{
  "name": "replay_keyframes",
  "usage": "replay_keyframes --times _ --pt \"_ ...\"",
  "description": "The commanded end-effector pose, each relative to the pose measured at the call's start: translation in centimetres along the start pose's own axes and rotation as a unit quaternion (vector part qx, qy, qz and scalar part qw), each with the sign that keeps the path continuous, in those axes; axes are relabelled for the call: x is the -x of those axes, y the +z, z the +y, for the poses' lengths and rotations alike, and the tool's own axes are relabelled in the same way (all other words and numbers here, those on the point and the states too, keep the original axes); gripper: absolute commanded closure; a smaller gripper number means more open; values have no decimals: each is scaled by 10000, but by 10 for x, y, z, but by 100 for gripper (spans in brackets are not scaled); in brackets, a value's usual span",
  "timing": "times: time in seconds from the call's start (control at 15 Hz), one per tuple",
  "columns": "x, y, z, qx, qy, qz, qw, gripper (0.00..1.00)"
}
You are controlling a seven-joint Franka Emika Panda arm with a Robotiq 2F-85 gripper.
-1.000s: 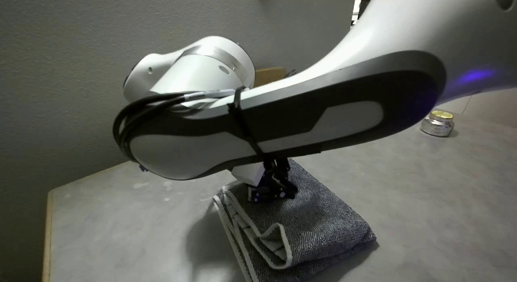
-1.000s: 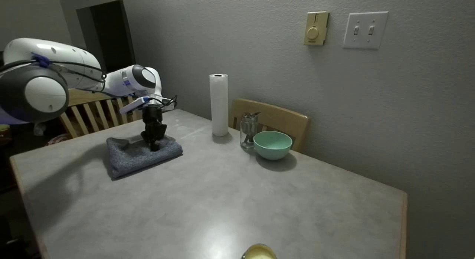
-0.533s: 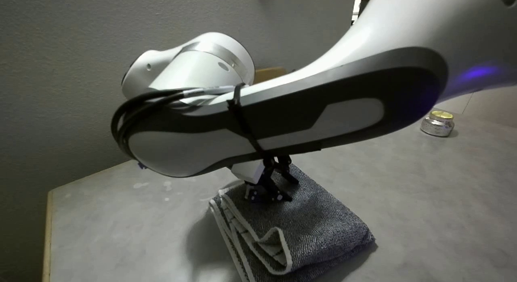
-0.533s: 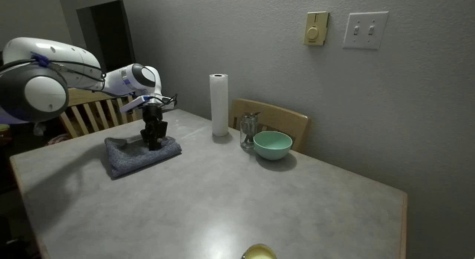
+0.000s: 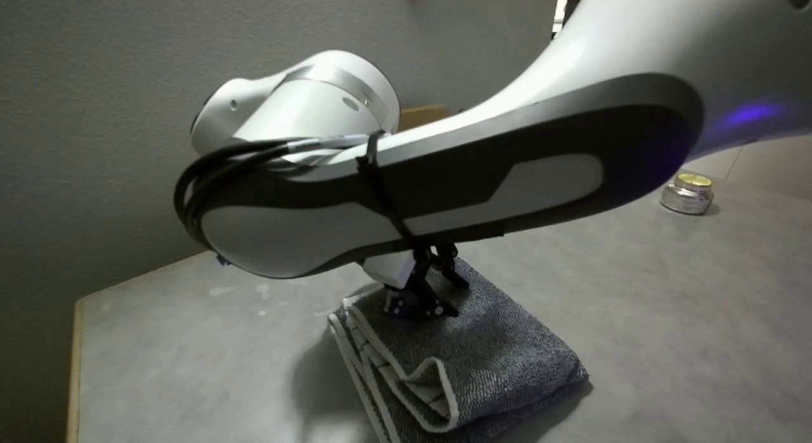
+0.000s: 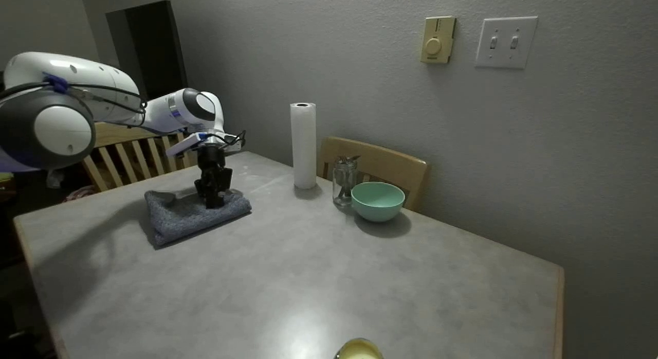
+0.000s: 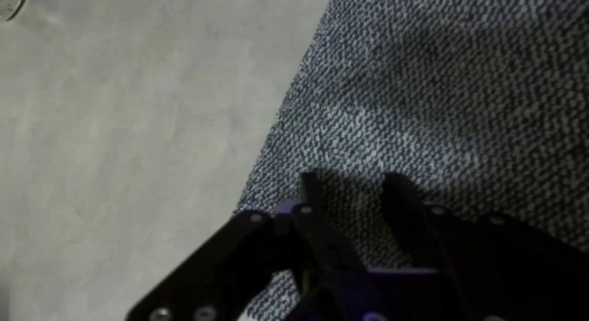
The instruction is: Fold the towel from right to left
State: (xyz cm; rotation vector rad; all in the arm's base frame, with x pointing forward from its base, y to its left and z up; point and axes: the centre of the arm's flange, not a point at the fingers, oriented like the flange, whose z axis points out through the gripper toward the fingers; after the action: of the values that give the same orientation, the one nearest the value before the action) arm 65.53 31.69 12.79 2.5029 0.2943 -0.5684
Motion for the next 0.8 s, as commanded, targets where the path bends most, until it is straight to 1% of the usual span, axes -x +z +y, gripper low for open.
replay_keyframes --times 0.0,0.07,0.2,0.27,0.4,0.53,0.6,0.73 --pt "9 -12 8 173 193 50 9997 28" --pt "20 -22 15 272 341 80 9990 22" --pt "34 -38 26 386 652 24 9971 7" --pt "42 -46 34 371 864 -48 9956 1" --pt "57 -60 48 342 1229 -153 9917 0" --pt "70 -75 63 309 1646 -263 9855 0" --pt "76 -83 69 318 1916 -290 9805 0" --pt "88 -96 79 228 2572 -291 9656 0"
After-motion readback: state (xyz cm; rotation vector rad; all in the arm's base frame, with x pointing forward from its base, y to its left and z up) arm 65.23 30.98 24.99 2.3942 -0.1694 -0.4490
